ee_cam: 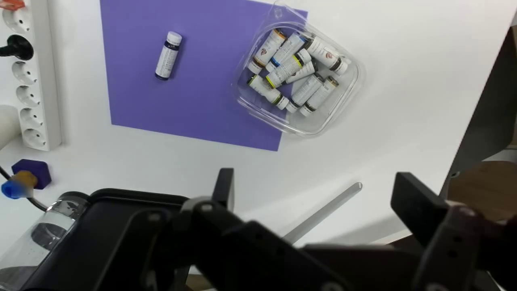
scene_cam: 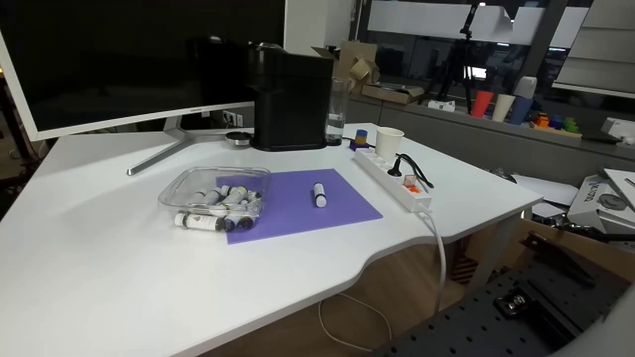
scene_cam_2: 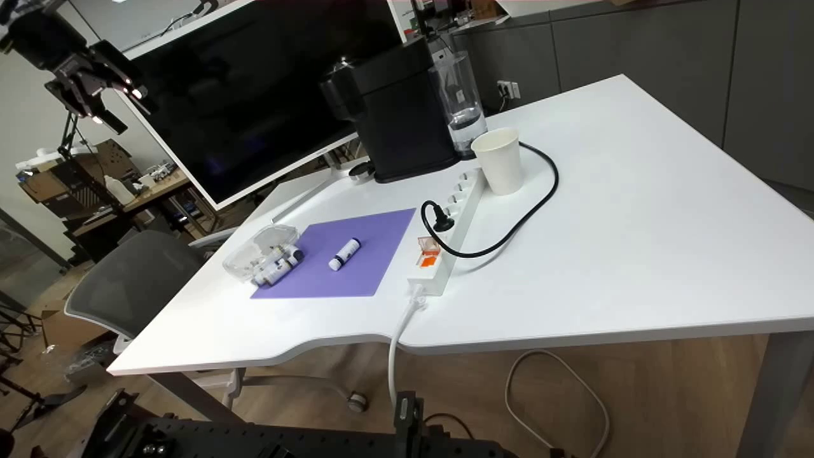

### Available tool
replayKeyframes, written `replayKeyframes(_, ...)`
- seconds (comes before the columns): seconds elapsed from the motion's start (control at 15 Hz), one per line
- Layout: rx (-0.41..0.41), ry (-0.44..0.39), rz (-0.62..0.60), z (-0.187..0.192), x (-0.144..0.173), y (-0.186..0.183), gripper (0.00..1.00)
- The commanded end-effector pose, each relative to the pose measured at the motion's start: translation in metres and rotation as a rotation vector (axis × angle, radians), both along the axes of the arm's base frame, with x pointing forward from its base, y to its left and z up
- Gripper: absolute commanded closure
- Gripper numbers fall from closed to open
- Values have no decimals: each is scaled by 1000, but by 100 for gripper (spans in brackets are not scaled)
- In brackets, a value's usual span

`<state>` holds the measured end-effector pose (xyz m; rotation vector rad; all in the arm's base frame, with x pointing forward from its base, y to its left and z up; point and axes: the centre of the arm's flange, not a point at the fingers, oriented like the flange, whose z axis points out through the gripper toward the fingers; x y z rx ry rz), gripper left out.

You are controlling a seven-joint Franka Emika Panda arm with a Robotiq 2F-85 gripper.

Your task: Open the clear container

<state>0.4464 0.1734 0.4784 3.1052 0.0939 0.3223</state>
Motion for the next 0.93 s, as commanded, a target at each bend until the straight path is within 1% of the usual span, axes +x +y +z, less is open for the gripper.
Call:
replayKeyframes(0.0,-19,-7,3,-3,1,2,0)
replayKeyframes(0.13,-83,2,60,-18,0,6,0)
replayKeyframes(0.27,-152,21,134,-41,-3,12,0)
replayKeyframes(0.53,-282,33,310,-101,-12,24,0)
replayKeyframes(0.67,-322,31,386,-130,-16,30,0)
replayKeyframes(0.87,-363,14,512,-172,-24,38,0)
